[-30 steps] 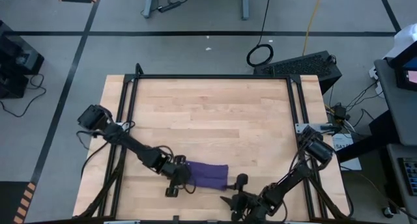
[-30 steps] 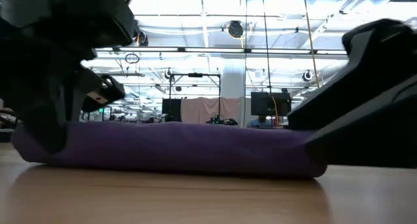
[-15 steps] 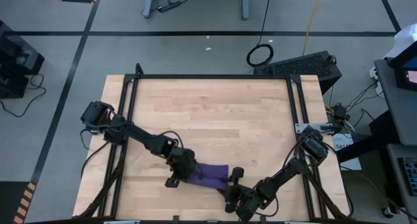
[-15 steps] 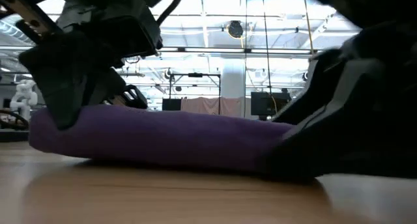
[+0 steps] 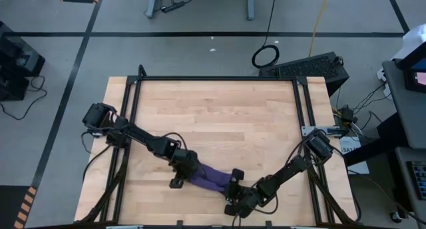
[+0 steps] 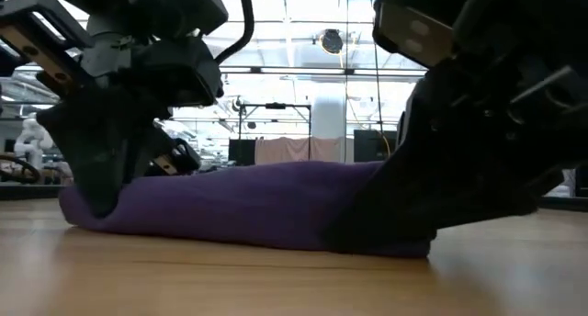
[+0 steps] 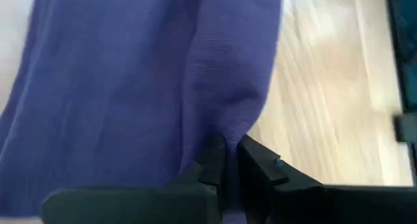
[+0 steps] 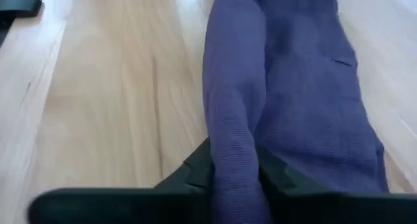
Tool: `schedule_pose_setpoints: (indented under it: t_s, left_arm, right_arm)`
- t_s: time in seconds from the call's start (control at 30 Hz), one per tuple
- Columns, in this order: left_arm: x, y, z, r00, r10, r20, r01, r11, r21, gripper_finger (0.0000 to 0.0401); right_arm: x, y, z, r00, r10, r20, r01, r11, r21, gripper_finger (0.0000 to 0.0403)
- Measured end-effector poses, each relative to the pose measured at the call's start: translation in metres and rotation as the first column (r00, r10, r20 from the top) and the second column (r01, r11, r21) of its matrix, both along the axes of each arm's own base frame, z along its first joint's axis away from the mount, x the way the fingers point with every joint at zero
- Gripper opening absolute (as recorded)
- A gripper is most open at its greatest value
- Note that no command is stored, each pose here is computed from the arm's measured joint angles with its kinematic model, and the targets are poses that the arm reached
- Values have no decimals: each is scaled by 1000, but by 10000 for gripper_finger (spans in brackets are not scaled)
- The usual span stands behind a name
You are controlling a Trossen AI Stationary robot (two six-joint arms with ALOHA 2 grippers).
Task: Roll towel
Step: Roll the purple towel
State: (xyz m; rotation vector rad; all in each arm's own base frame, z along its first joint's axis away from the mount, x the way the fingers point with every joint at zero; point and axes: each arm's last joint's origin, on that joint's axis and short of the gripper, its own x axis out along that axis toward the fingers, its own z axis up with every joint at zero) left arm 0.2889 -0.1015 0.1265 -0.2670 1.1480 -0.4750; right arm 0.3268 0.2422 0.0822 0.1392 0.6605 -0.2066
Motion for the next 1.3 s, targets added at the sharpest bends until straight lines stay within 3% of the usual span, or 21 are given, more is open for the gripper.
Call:
schedule_pose_setpoints:
  t_s: [0.2,0.37,0.5,0.57,0.7,0.9,1.3]
  left_arm:
    - [-5,-9,4,1000,11,26,-12,999,42,117]
    - [-13,-7,25,998,18,60,-22,997,76,203]
    - [-25,-12,46,991,42,127,-58,990,127,242]
    - [-35,-25,51,983,58,173,-86,984,156,247]
    - [-54,-65,42,944,-15,328,-66,970,236,249]
    - [-73,-104,31,864,-64,500,-159,907,391,249]
    - [-69,-108,-3,896,-113,430,-127,861,492,247]
  right_arm:
    - [0,1,-1,1000,1,-18,0,998,66,16]
    - [-4,6,-1,1000,-24,-19,27,992,123,24]
    - [-10,12,-3,999,-32,-29,36,987,157,28]
    - [-12,15,-3,999,-40,-26,44,983,178,25]
    - [-15,19,-3,996,-87,-22,90,963,253,22]
    - [-15,21,-2,995,-103,-16,103,950,294,27]
    - [-12,21,0,996,-87,15,78,949,306,29]
